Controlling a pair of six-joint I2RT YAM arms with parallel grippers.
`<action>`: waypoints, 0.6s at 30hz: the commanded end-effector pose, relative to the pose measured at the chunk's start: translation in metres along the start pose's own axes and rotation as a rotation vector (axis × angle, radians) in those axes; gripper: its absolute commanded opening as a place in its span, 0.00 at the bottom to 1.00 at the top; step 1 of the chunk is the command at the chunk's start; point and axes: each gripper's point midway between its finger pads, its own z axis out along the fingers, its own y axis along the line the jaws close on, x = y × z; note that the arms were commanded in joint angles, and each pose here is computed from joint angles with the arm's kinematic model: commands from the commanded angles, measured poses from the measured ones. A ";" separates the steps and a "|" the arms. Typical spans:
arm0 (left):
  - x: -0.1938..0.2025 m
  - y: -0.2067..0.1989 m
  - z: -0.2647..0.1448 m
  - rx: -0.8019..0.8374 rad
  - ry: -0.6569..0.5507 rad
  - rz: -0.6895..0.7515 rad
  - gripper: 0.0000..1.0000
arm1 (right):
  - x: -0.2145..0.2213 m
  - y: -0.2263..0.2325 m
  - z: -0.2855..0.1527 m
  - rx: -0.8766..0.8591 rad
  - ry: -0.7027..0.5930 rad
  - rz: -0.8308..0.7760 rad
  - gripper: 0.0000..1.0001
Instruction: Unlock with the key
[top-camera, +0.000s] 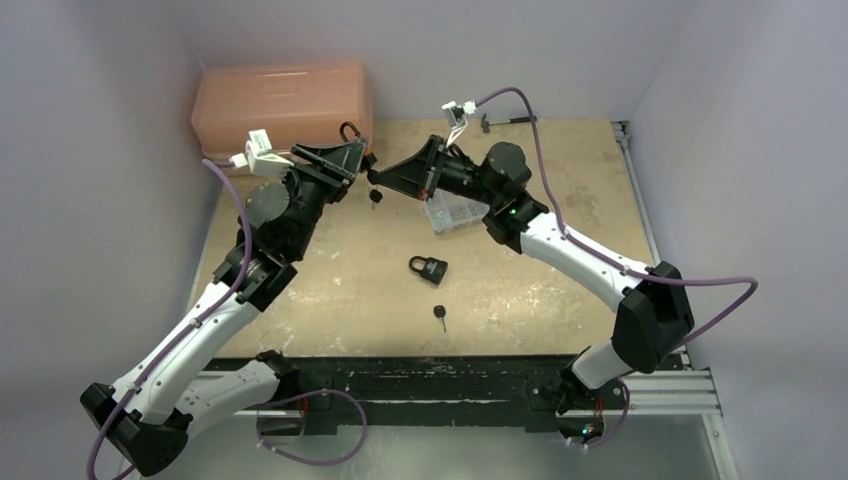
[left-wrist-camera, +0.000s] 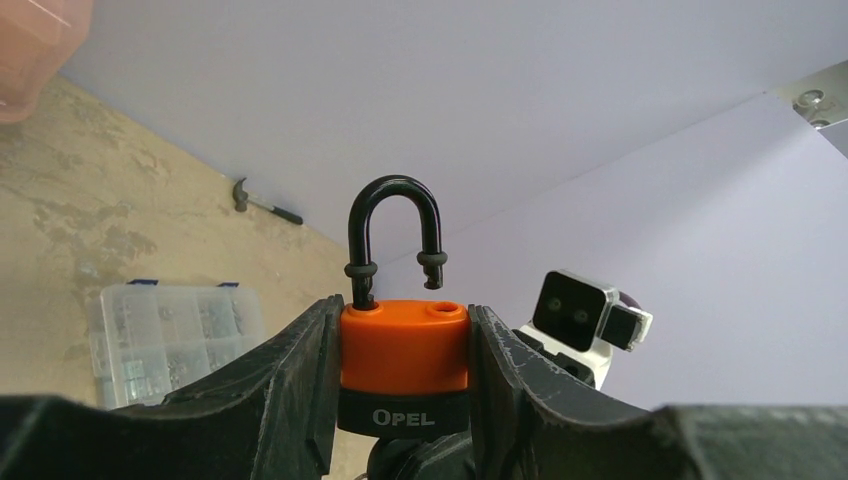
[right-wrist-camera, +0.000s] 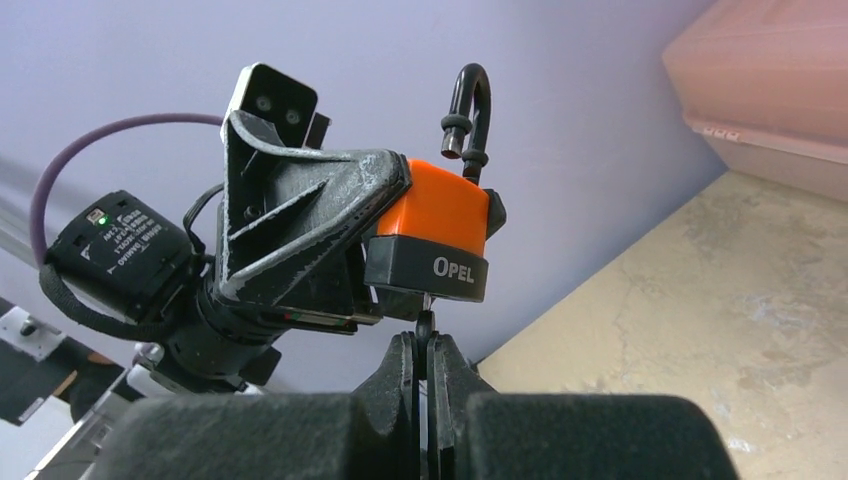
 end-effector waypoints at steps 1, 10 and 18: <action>0.080 -0.025 -0.033 0.107 0.382 -0.043 0.00 | -0.030 0.003 0.004 0.073 -0.087 -0.147 0.12; 0.093 0.019 -0.006 -0.057 0.321 -0.089 0.00 | -0.004 -0.024 -0.046 0.310 0.029 -0.300 0.39; 0.107 0.039 0.004 -0.113 0.323 -0.116 0.00 | 0.001 -0.028 -0.081 0.436 -0.003 -0.322 0.56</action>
